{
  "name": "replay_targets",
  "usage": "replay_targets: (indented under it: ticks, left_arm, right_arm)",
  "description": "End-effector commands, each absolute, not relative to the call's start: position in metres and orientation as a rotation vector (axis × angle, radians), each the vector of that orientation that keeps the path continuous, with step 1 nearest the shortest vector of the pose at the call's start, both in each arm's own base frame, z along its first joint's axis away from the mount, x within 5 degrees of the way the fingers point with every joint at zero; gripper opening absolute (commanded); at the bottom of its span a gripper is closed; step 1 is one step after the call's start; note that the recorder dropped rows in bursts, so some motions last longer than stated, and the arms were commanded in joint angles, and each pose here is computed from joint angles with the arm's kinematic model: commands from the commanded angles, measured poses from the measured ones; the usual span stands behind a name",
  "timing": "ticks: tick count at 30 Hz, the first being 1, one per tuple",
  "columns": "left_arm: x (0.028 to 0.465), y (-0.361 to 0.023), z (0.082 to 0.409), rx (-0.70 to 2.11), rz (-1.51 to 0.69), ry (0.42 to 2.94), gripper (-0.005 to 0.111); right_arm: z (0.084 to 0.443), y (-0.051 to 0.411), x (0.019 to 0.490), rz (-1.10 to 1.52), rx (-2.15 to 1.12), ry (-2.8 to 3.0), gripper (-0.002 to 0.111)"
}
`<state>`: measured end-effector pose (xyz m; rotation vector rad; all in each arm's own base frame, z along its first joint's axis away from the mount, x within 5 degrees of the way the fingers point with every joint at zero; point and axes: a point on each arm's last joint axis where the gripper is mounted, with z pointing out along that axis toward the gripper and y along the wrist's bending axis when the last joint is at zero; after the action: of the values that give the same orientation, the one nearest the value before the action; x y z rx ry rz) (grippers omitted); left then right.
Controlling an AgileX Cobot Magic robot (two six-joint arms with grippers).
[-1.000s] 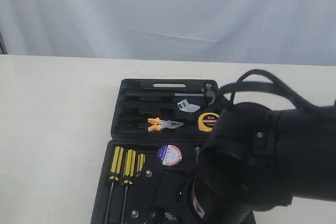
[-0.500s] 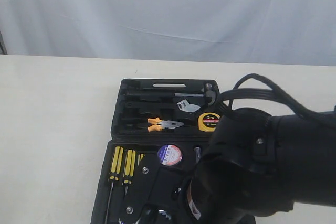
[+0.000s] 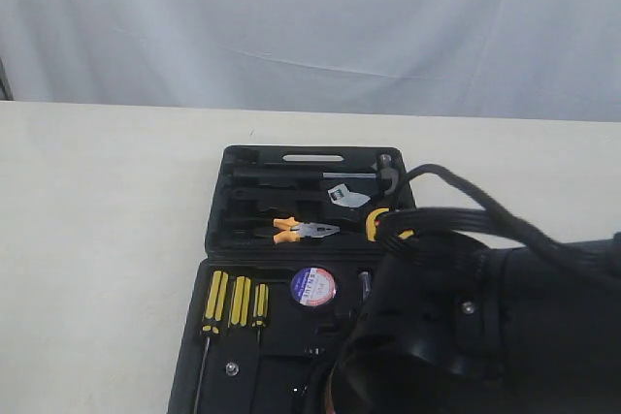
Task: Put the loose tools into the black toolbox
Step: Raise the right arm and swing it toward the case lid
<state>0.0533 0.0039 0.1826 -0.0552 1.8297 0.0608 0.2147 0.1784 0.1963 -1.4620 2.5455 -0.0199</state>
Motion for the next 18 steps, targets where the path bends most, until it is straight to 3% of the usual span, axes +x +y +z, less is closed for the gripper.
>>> replay_targets:
  ticks: [1, 3, 18]
  left_arm:
    - [0.053, 0.004, 0.182, -0.056, 0.053, 1.825, 0.000]
    - [0.053, 0.004, 0.182, -0.056, 0.053, 1.825, 0.000]
    - [0.053, 0.004, 0.182, -0.056, 0.053, 1.825, 0.000]
  right_arm:
    - [0.194, 0.179, 0.214, -0.016, -1.477, 2.537, 0.045]
    - [0.195, 0.181, 0.215, -0.009, -1.467, 2.519, 0.055]
    - [0.157, 0.191, 0.232, -0.058, -1.489, 2.503, 0.054]
